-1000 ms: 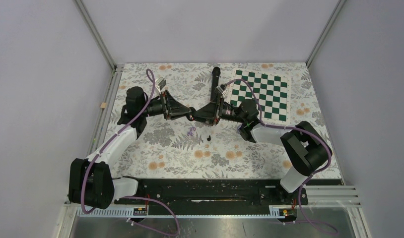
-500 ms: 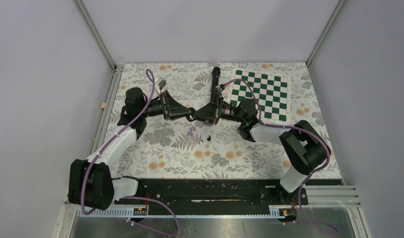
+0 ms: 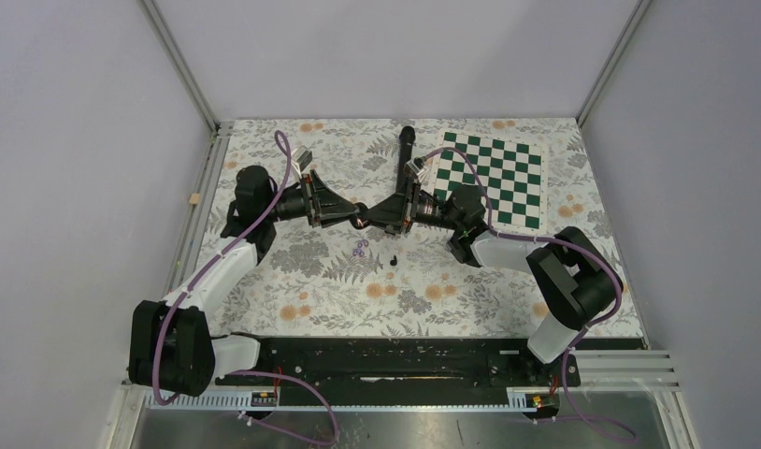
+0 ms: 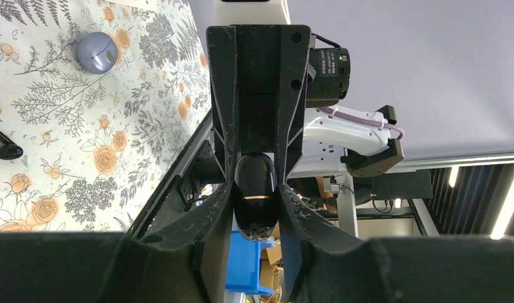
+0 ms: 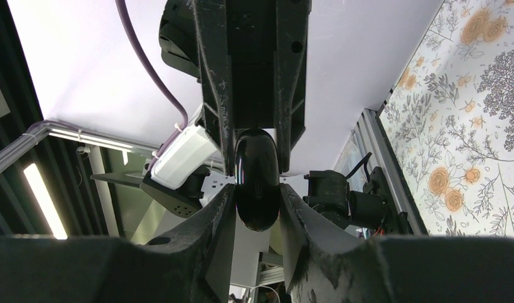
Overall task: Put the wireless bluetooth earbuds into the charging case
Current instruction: Pass from the left arm to the right, then open the charging case.
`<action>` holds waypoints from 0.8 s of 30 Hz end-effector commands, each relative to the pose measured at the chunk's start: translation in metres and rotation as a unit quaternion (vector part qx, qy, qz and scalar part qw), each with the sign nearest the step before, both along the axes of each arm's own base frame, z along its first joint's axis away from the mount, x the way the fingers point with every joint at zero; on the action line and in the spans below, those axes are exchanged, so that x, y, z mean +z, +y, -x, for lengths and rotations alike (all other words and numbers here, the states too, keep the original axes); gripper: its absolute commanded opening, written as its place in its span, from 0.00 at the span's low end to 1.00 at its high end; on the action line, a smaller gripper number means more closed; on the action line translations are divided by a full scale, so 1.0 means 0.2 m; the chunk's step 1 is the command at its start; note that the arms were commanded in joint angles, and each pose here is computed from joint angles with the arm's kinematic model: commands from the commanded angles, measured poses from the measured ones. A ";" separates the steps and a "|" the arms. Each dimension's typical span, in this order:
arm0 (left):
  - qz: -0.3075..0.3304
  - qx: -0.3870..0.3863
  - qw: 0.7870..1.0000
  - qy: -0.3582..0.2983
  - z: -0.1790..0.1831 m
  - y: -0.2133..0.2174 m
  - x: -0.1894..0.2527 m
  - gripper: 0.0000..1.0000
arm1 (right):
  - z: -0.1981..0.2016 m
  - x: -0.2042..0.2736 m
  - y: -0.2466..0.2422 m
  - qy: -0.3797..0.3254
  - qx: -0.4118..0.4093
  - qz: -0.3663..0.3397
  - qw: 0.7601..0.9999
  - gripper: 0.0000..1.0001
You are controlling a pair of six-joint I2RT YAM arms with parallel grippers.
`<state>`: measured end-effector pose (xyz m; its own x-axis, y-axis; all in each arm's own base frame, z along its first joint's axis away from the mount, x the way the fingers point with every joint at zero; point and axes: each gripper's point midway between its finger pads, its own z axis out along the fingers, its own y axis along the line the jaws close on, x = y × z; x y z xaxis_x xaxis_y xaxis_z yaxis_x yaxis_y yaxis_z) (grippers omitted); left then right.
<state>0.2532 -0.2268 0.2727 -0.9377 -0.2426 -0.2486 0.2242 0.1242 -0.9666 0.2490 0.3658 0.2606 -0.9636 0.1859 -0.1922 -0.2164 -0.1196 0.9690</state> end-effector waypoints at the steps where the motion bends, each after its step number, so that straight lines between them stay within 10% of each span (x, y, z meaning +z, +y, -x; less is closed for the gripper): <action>1: 0.010 -0.016 0.999 -0.042 0.04 0.00 0.08 0.43 | -0.02 0.09 -0.01 -0.028 -0.011 -0.017 0.999 0.00; 8: 0.005 0.011 0.998 -0.056 0.02 0.06 0.11 0.89 | -0.04 0.10 -0.03 -0.013 -0.027 -0.022 0.999 0.00; 24: 0.001 0.029 0.998 -0.057 0.04 0.02 0.06 0.64 | -0.06 0.16 -0.02 -0.012 -0.026 -0.033 0.999 0.00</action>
